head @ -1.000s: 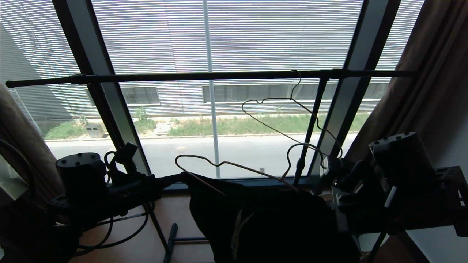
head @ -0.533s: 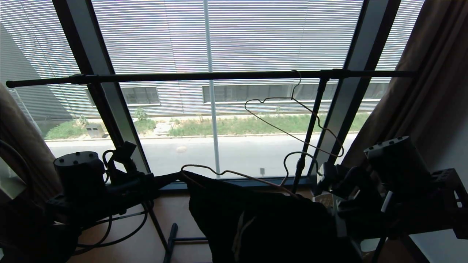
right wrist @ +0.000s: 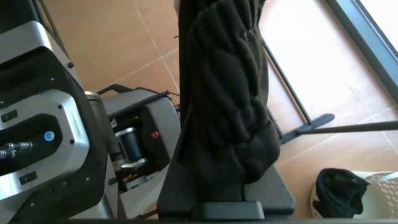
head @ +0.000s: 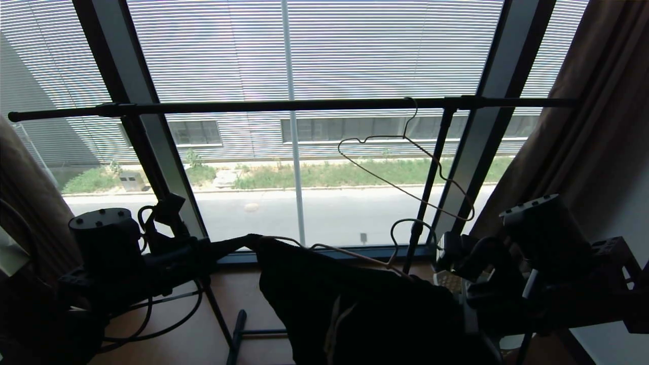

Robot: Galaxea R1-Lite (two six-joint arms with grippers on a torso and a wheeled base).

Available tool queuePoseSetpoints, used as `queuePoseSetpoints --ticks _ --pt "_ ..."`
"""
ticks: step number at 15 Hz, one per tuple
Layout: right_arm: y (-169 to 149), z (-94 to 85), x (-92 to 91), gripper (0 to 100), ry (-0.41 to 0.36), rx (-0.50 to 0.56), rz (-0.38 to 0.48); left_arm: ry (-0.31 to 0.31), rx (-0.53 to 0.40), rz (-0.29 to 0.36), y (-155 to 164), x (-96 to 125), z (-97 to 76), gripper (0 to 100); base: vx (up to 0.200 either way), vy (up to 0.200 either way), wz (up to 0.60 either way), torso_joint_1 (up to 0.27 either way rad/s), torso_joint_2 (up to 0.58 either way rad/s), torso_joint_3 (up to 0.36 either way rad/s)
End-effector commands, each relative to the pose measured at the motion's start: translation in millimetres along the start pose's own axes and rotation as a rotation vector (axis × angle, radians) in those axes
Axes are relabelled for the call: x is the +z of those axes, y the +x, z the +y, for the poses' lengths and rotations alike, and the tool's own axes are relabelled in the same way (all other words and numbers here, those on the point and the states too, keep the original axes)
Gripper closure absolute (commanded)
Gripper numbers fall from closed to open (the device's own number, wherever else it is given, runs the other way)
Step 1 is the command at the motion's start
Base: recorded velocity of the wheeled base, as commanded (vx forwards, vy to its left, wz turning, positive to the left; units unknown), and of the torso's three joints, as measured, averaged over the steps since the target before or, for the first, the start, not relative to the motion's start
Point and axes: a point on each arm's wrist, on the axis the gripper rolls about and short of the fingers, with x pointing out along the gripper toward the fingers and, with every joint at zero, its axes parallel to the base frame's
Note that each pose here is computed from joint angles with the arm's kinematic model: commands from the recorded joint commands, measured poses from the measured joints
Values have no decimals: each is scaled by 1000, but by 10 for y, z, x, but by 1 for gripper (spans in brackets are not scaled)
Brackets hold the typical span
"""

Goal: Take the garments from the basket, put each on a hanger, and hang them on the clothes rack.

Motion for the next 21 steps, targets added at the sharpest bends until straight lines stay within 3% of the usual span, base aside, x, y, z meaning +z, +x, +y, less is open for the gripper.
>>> queuePoseSetpoints --ticks 1,4,7,9,15,21 --pt "50 -23 -13 100 8 -1 19 8 -5 -9 -18 24 -30 100 0 0 0 0 0 0" --pt "63 -36 -12 100 8 -20 29 18 -16 -17 -77 79 -136 100 0 0 0 0 0 0" --pt "60 -53 8 100 6 -70 40 32 -70 16 -116 167 -460 100 0 0 0 0 0 0" --pt "37 -51 28 100 0 -83 31 57 -117 69 -97 233 -723 100 0 0 0 0 0 0" --pt "-23 -97 181 100 -21 -171 -4 109 -171 255 151 368 -1248 100 0 0 0 0 0 0" --pt "19 -157 263 100 -21 -202 -9 145 -173 286 91 325 -1498 100 0 0 0 0 0 0"
